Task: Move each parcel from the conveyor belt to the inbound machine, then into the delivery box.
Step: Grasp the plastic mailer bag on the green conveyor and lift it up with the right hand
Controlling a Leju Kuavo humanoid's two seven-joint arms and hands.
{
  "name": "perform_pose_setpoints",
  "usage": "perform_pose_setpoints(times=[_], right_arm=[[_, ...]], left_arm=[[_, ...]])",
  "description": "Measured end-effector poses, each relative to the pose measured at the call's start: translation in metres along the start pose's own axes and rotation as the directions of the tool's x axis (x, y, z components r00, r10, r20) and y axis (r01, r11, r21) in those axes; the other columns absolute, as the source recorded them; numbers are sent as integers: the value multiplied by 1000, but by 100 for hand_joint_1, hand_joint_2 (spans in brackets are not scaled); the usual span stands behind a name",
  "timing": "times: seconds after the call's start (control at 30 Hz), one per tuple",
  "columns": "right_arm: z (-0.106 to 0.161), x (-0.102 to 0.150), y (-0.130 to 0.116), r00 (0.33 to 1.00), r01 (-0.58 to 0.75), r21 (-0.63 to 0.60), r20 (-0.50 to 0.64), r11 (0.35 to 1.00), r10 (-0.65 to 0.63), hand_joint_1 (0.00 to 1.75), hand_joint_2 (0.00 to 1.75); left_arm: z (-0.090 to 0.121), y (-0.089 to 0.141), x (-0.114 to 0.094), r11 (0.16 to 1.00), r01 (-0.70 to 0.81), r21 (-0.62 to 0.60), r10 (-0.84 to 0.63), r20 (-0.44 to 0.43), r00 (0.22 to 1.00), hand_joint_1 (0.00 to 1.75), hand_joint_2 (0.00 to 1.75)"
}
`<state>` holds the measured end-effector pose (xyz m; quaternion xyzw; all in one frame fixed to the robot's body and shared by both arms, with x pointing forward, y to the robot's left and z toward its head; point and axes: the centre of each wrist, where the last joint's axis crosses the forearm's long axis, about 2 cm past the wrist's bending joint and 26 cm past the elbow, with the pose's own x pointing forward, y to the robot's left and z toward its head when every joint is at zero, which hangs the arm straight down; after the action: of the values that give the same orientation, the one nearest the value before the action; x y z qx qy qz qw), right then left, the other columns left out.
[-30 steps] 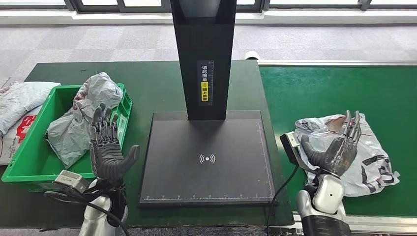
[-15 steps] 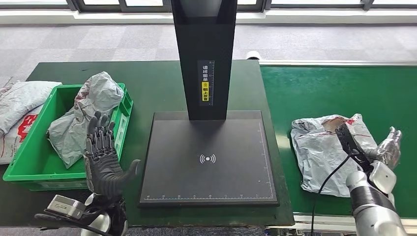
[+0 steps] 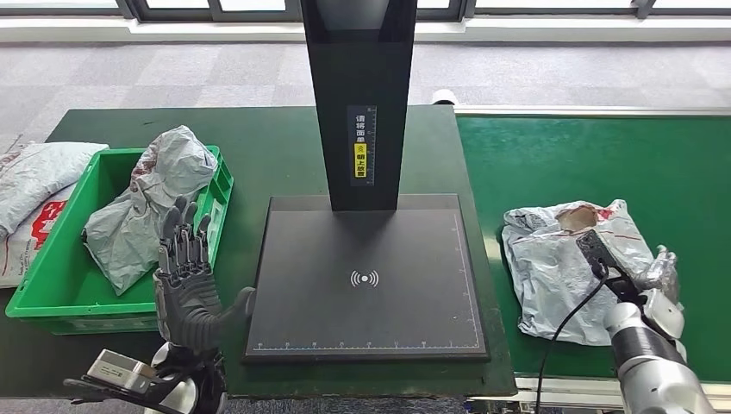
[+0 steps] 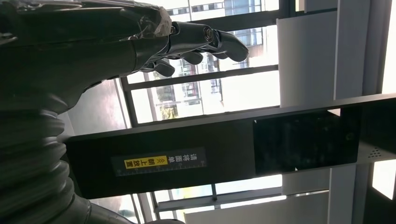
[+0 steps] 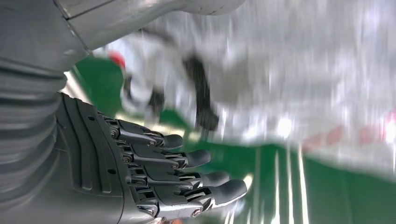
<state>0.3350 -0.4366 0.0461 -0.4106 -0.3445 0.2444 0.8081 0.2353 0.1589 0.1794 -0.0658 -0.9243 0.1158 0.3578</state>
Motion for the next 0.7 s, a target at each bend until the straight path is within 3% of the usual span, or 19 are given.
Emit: perform_pose_setpoints(times=[0.13, 0.4, 0.7], right_arm=[[3, -6, 10, 998, 43, 162, 26, 986, -48, 0, 175], [4, 2, 14, 998, 19, 253, 56, 967, -34, 0, 175], [5, 9, 16, 997, 15, 268, 65, 963, -34, 0, 175]], left_arm=[[-2, -2, 0, 1000, -2, -15, 2, 7, 1000, 0, 175], [-5, 0, 0, 1000, 21, -11, -21, 17, 1000, 0, 175], [-4, 1, 0, 1000, 27, -15, -27, 18, 999, 0, 175]])
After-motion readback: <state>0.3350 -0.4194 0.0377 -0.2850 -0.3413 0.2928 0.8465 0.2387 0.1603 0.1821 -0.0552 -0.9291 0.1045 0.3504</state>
